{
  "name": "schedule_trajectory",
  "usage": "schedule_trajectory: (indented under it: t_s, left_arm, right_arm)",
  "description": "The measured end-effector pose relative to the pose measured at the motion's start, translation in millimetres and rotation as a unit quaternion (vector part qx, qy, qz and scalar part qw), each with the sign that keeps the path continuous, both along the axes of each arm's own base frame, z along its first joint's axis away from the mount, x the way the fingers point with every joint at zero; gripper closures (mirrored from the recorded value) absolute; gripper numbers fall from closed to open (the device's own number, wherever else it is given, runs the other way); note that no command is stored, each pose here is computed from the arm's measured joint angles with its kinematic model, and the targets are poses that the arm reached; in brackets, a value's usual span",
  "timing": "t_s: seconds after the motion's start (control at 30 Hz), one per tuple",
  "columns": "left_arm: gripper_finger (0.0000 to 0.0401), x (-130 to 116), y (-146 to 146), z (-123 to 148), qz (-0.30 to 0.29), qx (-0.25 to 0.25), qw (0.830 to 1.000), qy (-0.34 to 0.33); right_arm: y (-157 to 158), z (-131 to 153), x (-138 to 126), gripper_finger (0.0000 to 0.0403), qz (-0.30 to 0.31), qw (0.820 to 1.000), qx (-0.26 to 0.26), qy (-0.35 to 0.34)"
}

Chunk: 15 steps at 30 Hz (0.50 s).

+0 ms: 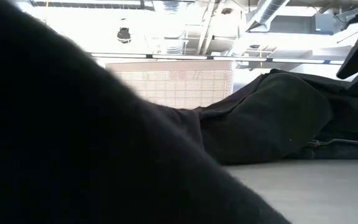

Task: Fold laundry
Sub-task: Fold the black shirt from the white laundry organizer

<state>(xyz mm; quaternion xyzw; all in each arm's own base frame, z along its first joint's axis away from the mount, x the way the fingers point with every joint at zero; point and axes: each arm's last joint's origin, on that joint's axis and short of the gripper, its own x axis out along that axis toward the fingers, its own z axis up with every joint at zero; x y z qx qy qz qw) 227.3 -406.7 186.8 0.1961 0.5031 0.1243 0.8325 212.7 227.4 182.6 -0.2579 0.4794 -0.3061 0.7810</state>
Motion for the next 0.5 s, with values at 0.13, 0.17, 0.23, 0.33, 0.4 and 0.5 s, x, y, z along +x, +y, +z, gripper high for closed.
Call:
schedule_trajectory:
  t_s: [0.13,0.17,0.23,0.33,0.4,0.5]
  left_arm:
    - [0.0401,0.0,0.0,0.0,0.002,-0.001,1.0,-0.002]
    - [0.0401,0.0,0.0,0.0,0.002,-0.001,1.0,-0.002]
    - [0.0401,0.0,0.0,0.0,0.003,-0.001,1.0,-0.002]
    - [0.0401,0.0,0.0,0.0,0.003,-0.002,1.0,-0.001]
    - [0.0401,0.0,0.0,0.0,0.003,-0.003,1.0,-0.001]
    - [0.0401,-0.1,0.0,-0.1,0.005,-0.004,1.0,0.0]
  right_arm:
    - [-4.0,-3.3,-0.4,0.0228,0.008,1.0,-0.018,0.007]
    - [-5.9,-4.4,0.3,0.0231,0.006,1.0,-0.02,0.008]
    - [-10.1,-7.8,0.6,0.0238,0.002,1.0,-0.025,0.014]
    - [-15.2,-12.4,0.2,0.0256,-0.003,0.999,-0.032,0.022]
    - [-17.7,-13.0,1.3,0.0275,-0.007,0.999,-0.035,0.025]
    - [-19.8,-11.1,1.7,0.0319,-0.01,0.999,-0.039,0.029]
